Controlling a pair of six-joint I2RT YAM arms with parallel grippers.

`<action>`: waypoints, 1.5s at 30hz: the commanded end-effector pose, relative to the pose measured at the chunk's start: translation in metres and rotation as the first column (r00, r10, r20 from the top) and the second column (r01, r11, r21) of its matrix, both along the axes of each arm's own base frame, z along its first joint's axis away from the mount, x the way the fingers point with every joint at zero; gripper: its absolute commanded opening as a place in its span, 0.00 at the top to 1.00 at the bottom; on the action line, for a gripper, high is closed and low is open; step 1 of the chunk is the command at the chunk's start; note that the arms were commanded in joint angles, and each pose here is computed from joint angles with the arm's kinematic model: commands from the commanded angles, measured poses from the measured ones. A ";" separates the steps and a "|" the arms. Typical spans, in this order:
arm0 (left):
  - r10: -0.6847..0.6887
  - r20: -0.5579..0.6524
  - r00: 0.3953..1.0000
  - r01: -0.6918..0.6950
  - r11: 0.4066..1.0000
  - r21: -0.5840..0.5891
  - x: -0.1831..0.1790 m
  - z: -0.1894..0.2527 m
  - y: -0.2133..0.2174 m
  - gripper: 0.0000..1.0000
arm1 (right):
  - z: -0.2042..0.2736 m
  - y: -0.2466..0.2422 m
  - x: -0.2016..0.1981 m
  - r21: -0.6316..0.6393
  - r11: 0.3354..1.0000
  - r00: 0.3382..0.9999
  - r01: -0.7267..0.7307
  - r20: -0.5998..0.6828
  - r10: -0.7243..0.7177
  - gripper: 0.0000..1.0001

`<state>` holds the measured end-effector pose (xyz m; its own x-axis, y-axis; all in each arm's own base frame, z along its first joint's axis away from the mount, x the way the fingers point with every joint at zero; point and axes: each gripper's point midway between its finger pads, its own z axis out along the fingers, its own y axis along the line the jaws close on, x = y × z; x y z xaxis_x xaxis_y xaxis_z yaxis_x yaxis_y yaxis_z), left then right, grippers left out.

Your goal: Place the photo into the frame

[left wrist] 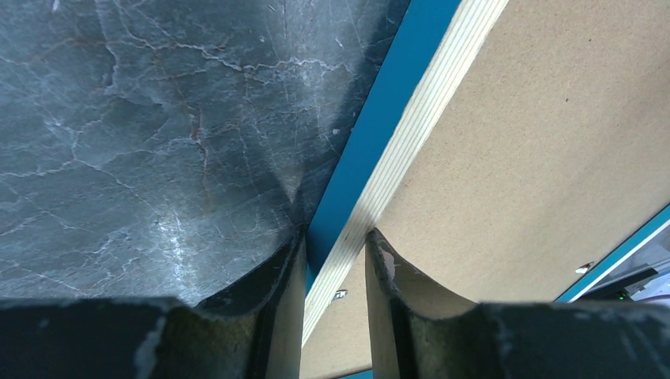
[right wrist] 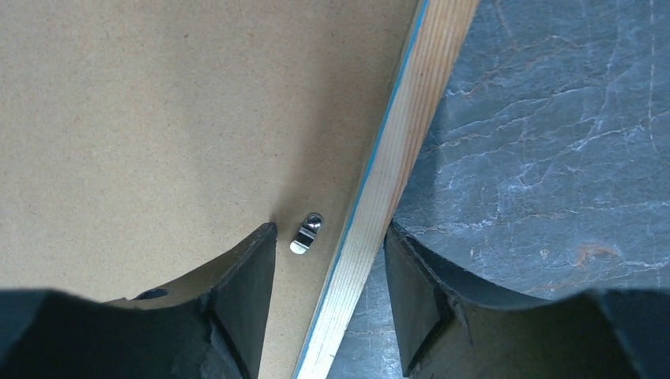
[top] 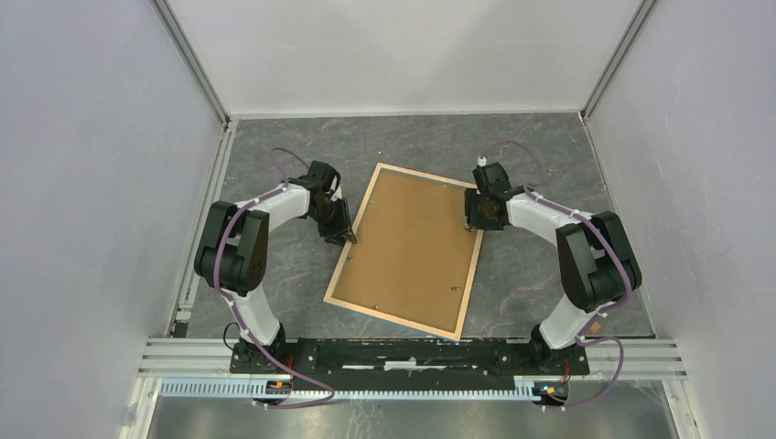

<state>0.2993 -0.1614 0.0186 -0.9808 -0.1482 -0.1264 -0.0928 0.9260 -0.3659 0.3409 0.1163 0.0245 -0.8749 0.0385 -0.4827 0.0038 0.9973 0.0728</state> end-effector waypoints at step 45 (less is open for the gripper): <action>0.059 -0.039 0.998 -0.060 0.997 -0.043 -0.015 -0.007 0.009 0.87 | 0.023 0.020 -0.067 0.158 0.943 0.956 -0.293 0.071 0.285 0.16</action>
